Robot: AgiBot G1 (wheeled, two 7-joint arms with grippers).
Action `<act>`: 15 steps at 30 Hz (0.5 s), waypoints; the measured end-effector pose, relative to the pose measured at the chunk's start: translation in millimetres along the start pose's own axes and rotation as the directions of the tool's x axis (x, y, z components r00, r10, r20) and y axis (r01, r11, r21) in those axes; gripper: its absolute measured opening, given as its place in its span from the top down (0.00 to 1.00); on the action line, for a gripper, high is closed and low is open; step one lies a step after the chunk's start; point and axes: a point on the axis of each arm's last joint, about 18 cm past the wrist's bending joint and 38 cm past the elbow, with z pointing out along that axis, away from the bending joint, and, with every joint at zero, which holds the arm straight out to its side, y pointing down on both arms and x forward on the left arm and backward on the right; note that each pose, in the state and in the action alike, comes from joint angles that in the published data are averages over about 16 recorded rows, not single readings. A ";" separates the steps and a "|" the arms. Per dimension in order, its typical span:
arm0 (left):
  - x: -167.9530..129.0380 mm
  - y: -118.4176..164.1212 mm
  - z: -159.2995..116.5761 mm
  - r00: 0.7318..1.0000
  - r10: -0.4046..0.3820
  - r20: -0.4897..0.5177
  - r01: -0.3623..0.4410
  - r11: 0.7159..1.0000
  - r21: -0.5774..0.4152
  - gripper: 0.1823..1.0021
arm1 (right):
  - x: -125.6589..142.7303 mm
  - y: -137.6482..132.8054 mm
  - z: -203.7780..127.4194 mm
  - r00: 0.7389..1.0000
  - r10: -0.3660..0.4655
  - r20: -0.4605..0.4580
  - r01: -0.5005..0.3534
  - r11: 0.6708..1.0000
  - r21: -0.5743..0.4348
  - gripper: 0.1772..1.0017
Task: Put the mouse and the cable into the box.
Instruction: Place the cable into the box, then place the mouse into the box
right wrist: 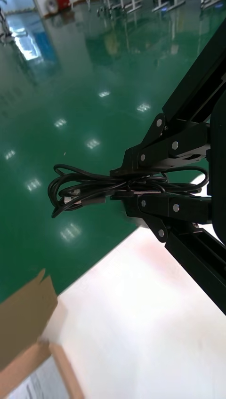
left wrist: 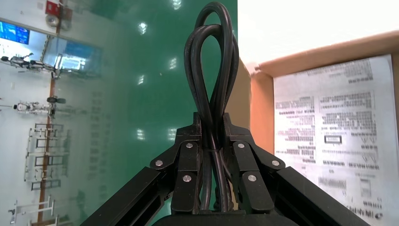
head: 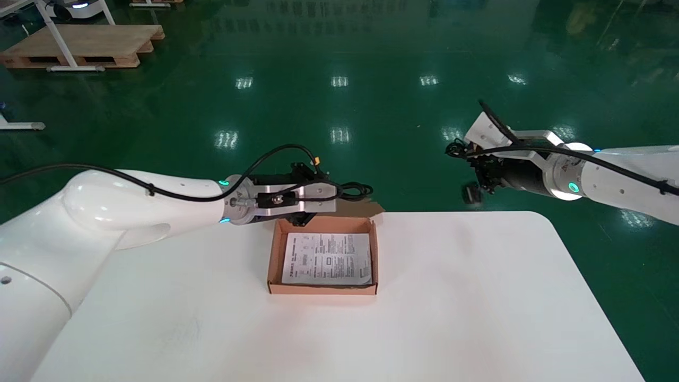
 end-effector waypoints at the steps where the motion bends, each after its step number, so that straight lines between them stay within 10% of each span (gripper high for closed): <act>1: 0.1 -0.9 0.1 1.000 0.003 -0.001 -0.003 1.000 0.003 0.90 | 0.5 -0.2 -0.1 1.000 0.000 -0.001 0.000 1.000 0.000 0.93; 15: 36.9 -8.2 10.1 0.984 0.167 -0.063 -0.166 0.986 0.022 0.91 | -2.3 1.1 0.8 1.000 -0.001 0.005 0.001 1.000 -0.003 0.93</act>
